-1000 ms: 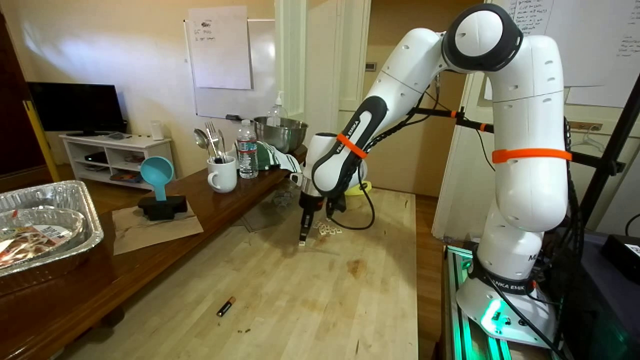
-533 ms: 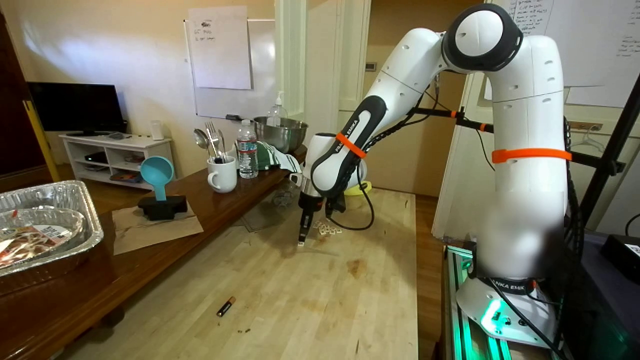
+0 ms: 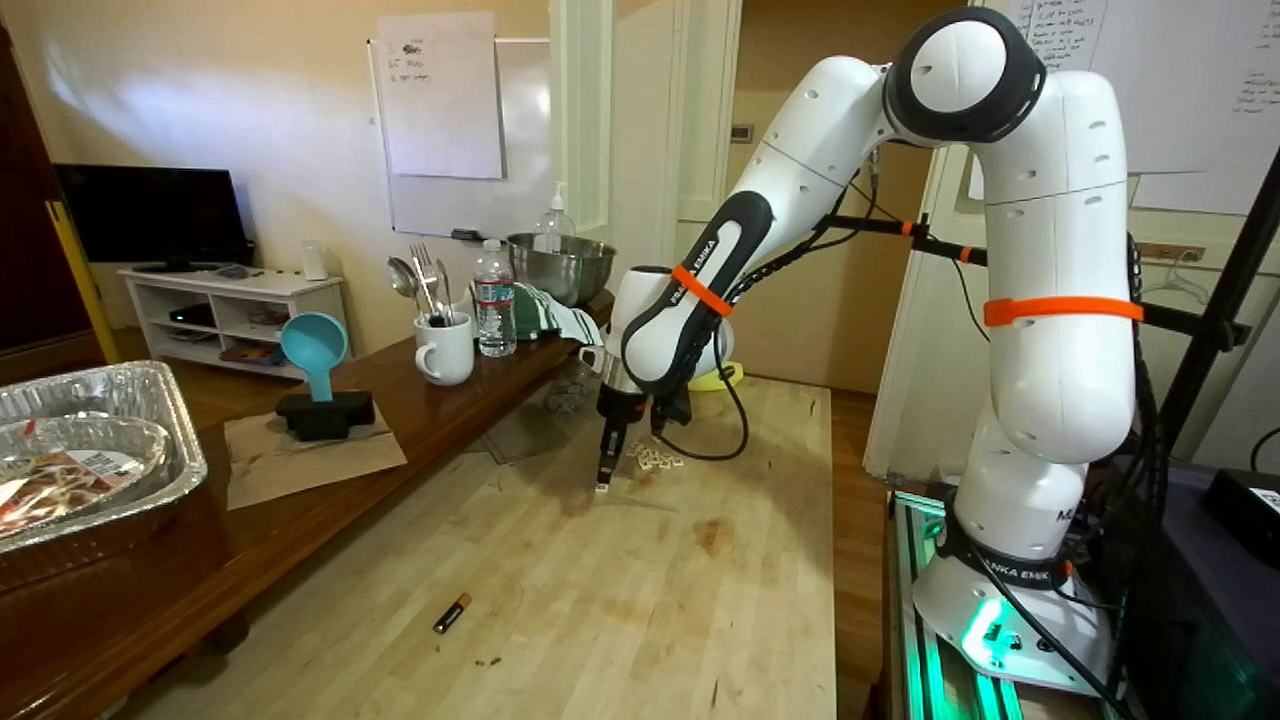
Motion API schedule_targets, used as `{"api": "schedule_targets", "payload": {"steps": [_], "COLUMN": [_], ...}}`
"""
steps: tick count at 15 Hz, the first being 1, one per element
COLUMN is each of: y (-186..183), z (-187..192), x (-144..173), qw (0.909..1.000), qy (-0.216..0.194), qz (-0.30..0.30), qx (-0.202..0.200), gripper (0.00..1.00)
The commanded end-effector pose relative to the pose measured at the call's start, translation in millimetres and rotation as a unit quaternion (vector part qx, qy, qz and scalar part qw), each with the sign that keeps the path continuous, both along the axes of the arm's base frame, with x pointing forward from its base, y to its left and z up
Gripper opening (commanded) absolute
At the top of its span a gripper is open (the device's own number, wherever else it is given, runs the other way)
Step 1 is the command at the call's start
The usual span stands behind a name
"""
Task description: Use four letter tiles to form a word
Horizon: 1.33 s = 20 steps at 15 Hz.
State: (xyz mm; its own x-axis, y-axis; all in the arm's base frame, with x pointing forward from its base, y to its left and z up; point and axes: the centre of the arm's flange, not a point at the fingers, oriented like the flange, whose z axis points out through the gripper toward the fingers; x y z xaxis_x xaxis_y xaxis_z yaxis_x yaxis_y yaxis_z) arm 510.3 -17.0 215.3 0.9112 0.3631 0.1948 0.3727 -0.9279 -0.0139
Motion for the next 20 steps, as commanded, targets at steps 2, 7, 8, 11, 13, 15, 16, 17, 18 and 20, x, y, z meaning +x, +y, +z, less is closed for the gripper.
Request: {"api": "schedule_targets", "payload": {"steps": [2,7,8,11,13,15,16,17,18,20], "y": [-2,-5,-5,-4,-4,-5,-5,-7,-9,-17], "z": [-13,2,5,10,13,17,19,21,24,29], "x": [-3,0,0,-2,-3,-2,-2,-3,-3,-3], "qw": [0.9995,0.9996,0.9996,0.9995,0.9996,0.9997,0.9998,0.9998,0.9999,1.0000], "qy": [0.027,0.026,0.028,0.030,0.027,0.022,0.019,0.014,0.011,0.004], "qz": [-0.003,0.001,0.003,0.004,0.005,0.006,0.006,0.006,0.006,0.004], "qx": [0.015,0.010,0.010,0.010,0.010,0.011,0.010,0.008,0.006,0.000], "gripper": [0.00,0.00,0.00,0.00,0.00,0.00,0.00,0.00,0.00,0.00]}}
